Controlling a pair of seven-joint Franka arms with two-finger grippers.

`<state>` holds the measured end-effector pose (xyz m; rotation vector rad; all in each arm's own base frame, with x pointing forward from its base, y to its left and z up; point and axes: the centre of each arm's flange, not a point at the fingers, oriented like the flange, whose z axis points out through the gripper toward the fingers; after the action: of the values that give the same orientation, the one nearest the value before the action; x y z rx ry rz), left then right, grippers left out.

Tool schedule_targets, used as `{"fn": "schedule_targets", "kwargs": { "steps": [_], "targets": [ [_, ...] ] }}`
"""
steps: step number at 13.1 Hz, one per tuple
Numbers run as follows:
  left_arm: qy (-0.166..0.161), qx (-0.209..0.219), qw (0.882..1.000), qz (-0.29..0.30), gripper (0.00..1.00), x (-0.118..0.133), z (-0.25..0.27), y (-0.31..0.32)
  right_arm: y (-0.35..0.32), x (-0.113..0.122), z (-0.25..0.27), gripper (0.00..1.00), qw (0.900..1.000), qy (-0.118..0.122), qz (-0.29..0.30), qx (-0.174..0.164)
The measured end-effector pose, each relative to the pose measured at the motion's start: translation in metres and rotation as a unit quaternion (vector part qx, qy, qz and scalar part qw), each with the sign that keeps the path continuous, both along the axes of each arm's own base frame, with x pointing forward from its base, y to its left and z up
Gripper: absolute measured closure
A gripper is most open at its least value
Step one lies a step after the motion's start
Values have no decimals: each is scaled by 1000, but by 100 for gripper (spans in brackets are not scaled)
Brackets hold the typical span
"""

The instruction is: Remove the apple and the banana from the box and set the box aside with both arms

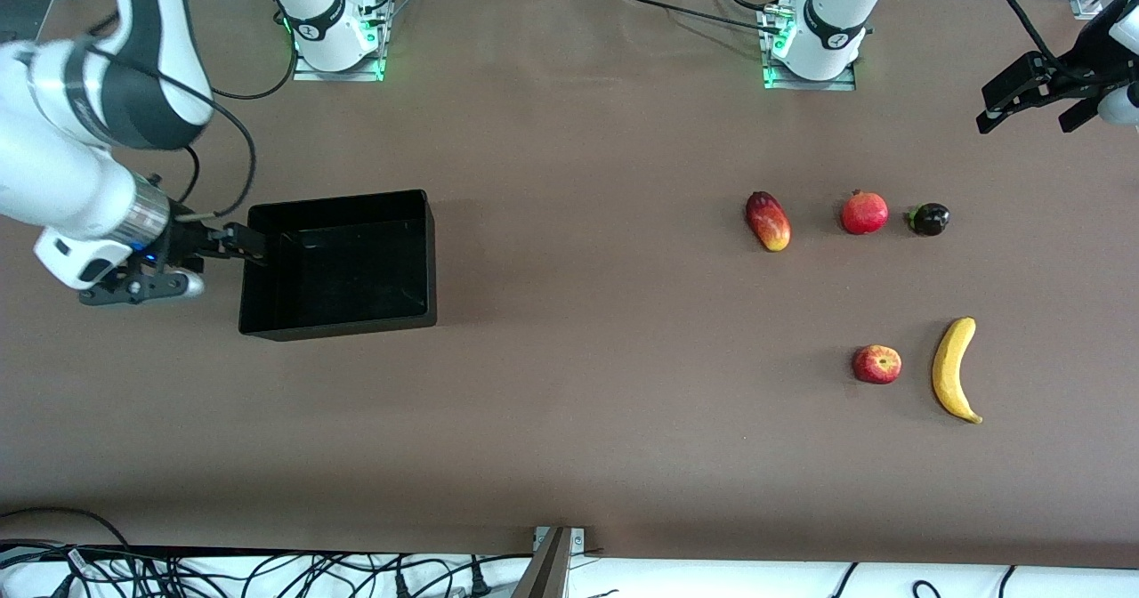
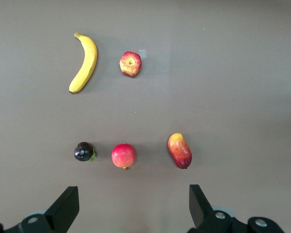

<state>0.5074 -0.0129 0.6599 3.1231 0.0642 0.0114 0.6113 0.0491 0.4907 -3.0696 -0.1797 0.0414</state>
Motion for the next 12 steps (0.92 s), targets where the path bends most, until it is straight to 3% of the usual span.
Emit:
{"fn": "schedule_targets", "kwargs": {
  "steps": [6,12],
  "targets": [
    [0,0,1000,0,0,0,0,0,-31,-59,106,0,1000,5,6,6],
    [0,0,1000,3,0,0,0,3,-24,-66,106,0,1000,11,16,-7]
  ]
}}
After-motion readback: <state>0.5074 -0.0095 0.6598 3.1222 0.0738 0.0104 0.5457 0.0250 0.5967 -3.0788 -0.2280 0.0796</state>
